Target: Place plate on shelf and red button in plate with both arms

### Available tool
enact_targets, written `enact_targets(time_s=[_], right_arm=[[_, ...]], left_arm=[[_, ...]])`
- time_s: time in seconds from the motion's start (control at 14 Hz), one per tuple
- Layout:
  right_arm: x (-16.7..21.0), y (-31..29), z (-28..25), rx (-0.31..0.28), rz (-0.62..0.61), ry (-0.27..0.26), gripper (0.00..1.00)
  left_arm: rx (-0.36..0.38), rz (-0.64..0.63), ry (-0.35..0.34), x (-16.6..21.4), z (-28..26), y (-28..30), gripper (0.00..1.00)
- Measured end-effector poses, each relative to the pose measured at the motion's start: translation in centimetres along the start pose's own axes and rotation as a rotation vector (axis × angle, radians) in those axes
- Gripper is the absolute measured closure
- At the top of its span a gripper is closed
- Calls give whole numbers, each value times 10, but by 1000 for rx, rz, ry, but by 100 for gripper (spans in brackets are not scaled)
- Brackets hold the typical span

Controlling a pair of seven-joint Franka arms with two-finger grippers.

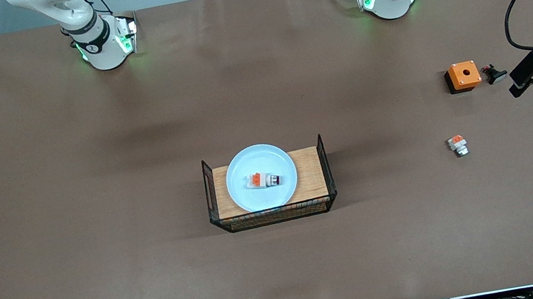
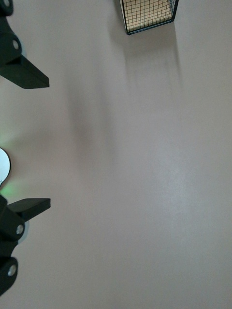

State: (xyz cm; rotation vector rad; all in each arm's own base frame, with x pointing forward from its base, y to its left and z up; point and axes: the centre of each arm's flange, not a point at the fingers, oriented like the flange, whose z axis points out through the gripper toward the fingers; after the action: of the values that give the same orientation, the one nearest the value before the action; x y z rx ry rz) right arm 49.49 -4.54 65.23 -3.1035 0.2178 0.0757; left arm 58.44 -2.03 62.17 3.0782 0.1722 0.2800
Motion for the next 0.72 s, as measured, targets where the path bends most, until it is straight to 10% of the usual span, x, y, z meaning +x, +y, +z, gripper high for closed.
enact_targets(time_s=[0.72], right_arm=[[0, -3, 1, -2, -5, -3, 0]], left_arm=[[25, 9, 5, 0, -17, 0, 0]])
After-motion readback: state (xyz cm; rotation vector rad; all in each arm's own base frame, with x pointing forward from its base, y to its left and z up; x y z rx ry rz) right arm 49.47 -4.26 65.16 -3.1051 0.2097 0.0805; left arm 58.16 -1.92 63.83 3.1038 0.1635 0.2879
